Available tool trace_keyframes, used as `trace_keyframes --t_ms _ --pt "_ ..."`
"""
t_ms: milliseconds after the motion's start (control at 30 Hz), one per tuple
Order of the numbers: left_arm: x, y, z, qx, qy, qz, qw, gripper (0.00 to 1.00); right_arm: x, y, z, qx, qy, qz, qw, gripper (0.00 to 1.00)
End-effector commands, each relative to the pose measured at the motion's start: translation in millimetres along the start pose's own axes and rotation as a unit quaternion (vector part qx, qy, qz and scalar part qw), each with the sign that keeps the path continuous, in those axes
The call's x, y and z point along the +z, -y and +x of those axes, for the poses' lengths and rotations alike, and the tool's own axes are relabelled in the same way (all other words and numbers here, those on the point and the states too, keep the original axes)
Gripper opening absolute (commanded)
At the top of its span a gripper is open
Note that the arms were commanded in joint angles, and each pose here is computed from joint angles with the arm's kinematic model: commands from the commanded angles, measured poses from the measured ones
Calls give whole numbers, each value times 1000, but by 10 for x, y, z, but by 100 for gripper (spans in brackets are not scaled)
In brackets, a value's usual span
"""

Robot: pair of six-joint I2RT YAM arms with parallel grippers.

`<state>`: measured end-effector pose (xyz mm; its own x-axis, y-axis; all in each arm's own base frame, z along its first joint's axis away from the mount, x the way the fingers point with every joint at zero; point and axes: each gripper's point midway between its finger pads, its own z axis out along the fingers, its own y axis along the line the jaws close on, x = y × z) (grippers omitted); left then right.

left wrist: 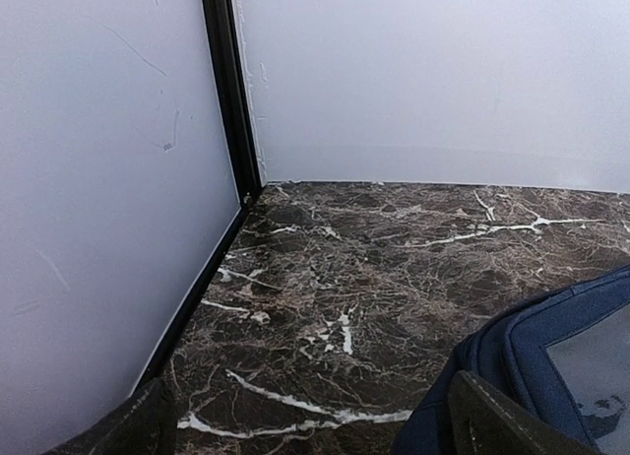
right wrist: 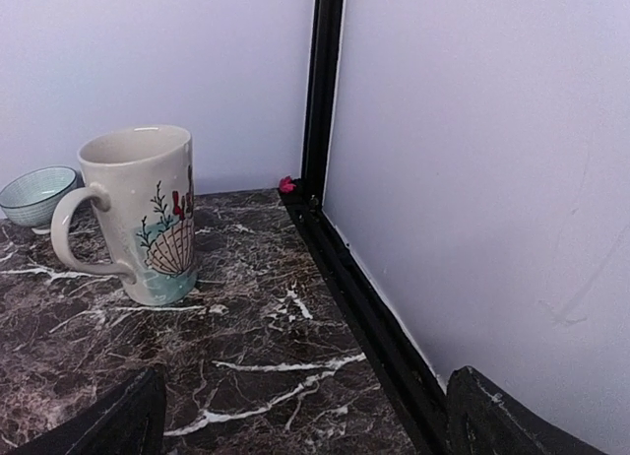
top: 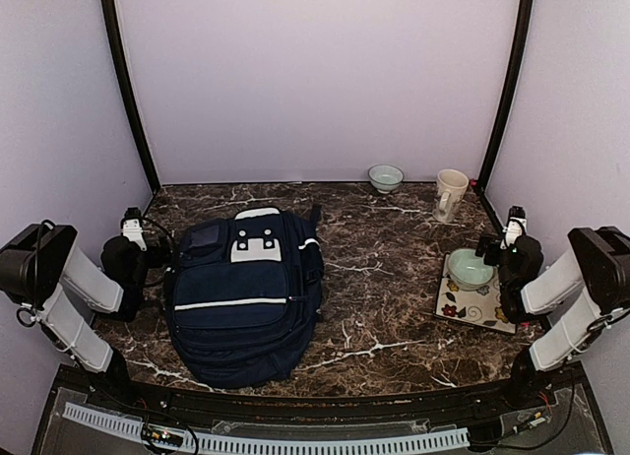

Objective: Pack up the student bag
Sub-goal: Reset both arms

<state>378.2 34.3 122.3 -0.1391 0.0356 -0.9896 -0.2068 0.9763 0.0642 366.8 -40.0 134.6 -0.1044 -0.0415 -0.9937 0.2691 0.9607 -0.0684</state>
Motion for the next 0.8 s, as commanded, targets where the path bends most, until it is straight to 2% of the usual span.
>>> trace_keyframes --t_ms 0,767 --pt "-23 7 -57 -3 15 -1 1000 99 14 -80 -122 39 29 -36 998 100" --pt "-23 3 -52 -3 13 -1 1000 99 44 -75 -96 44 19 -42 998 100"
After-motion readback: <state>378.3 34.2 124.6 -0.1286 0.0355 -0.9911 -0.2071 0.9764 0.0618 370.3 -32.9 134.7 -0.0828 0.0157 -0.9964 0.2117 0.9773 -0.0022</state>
